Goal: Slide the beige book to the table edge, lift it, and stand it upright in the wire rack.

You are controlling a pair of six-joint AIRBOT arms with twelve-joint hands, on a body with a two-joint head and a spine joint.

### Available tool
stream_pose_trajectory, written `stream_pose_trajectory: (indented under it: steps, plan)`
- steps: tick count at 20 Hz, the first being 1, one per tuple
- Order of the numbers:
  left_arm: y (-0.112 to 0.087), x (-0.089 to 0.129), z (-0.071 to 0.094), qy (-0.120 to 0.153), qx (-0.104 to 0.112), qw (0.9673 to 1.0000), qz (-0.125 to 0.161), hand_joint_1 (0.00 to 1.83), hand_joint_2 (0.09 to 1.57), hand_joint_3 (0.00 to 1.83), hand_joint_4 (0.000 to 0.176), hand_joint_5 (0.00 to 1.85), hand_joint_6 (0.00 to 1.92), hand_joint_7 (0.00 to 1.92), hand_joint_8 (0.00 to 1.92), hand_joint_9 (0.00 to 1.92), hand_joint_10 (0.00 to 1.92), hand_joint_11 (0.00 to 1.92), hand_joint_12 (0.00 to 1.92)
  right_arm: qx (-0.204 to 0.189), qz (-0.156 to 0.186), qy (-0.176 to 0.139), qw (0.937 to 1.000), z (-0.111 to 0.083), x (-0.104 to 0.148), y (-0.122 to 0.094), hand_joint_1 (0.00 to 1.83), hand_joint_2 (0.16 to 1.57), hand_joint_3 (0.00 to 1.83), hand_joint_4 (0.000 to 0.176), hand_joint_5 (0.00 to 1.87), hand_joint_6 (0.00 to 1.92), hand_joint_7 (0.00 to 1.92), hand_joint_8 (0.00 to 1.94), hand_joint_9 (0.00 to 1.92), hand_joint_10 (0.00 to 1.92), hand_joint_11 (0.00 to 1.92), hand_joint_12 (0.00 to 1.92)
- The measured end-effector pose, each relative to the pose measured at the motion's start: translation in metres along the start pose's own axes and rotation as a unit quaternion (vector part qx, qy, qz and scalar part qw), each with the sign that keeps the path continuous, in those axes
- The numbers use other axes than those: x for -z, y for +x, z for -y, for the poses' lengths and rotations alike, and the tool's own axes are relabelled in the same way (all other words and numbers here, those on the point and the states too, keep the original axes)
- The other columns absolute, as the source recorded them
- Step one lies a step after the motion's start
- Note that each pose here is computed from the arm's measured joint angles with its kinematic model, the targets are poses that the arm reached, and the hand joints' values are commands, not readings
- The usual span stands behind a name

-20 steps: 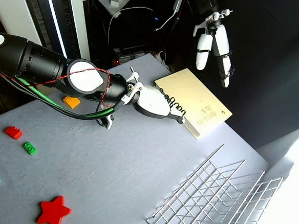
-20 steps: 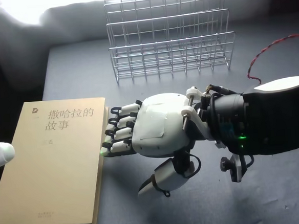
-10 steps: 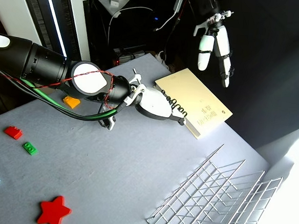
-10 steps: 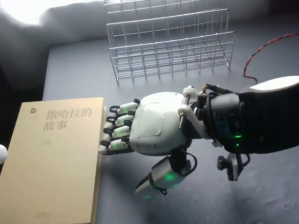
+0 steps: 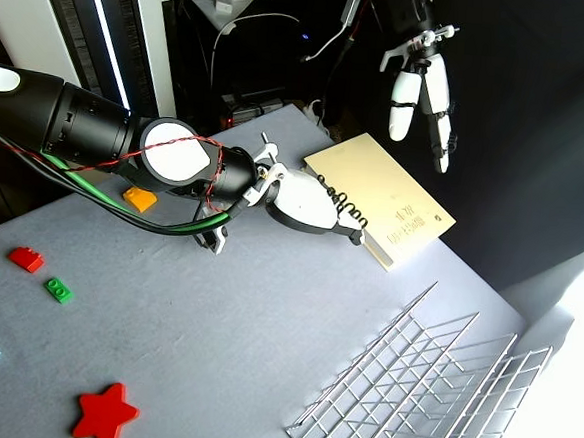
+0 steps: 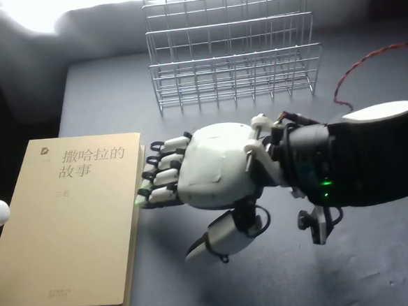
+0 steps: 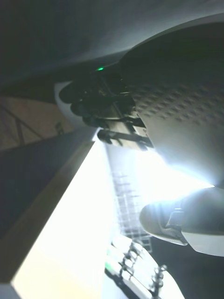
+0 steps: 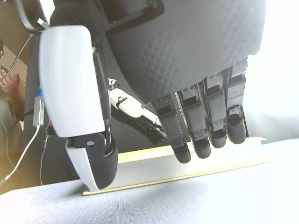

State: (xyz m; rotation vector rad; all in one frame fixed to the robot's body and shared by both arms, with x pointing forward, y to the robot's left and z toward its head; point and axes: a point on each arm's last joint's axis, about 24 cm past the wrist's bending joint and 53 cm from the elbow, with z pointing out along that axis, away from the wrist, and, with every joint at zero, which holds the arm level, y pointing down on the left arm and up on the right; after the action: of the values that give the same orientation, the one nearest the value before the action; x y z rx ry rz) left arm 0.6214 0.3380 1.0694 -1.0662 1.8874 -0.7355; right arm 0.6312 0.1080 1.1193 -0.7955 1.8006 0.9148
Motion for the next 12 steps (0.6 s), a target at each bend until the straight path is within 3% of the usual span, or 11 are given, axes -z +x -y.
stream_pose_trajectory:
  steps: [5, 12]
  plan:
    - [-0.002, -0.008, -0.006, -0.008, 0.017, 0.9998, -0.001, 0.12, 1.17, 0.0, 0.077, 0.01, 0.0, 0.01, 0.0, 0.05, 0.0, 0.0, 0.23, -0.012, 0.01, 0.023, 0.9996, 0.033, 0.026, -0.009, 0.1, 1.15, 0.0, 0.0, 0.17, 0.0, 0.18, 0.0, 0.14, 0.0, 0.0, 0.49]
    - [0.006, -0.019, -0.016, -0.018, 0.068, 0.9975, -0.01, 0.18, 1.15, 0.0, 0.08, 0.02, 0.0, 0.02, 0.0, 0.05, 0.0, 0.0, 0.24, -0.024, 0.03, 0.021, 0.9991, 0.054, 0.079, -0.024, 0.07, 1.16, 0.0, 0.004, 0.12, 0.0, 0.14, 0.0, 0.11, 0.0, 0.0, 0.43]
